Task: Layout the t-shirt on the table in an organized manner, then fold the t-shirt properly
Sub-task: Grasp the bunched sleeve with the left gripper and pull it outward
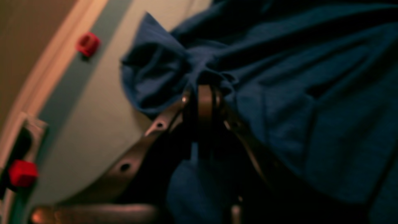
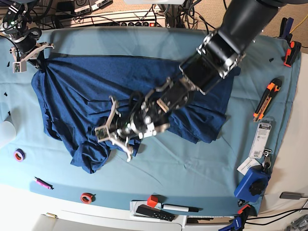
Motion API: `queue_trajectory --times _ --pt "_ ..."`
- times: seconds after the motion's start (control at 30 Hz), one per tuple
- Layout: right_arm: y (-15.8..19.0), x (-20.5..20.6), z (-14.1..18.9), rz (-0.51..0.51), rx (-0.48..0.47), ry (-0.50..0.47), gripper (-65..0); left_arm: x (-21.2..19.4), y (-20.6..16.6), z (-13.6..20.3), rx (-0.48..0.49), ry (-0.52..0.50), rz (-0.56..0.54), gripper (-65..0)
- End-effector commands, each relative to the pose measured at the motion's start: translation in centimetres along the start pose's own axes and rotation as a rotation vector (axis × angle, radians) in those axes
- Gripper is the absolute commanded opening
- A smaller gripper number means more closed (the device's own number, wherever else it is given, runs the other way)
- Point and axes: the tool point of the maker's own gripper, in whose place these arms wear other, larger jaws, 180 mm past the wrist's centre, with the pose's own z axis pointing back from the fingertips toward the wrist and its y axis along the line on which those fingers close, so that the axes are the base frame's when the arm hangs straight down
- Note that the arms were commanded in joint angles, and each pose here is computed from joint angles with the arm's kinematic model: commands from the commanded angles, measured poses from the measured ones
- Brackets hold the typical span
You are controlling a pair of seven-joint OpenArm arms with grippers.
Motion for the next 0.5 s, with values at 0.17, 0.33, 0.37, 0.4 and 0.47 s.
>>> queue_trajectory --times 0.17,0.33,0.37,0.4,0.47 --pt "-0.4 1.3 0.3 0.014 -0.005 -0.034 -65.0 6.1 7.6 0.4 0.166 -0.094 -0.102 -65.0" --pt "-0.4 1.1 0.3 0.017 -0.008 -0.024 -65.0 8.4 15.8 2.4 0.36 -0.061 -0.24 -65.0" --pt "-0.5 1.1 0.3 0.022 -0.011 -0.02 -65.0 8.5 17.6 3.0 0.401 -0.042 -0.277 -65.0" --pt "-0.6 1.0 0.3 0.027 -0.014 -0.015 -65.0 8.5 19.2 3.7 0.439 -0.021 -0.309 -65.0" --pt "-0.6 0.9 0.3 0.031 -0.018 -0.01 -65.0 8.0 22.4 5.2 0.523 0.022 -0.347 -65.0"
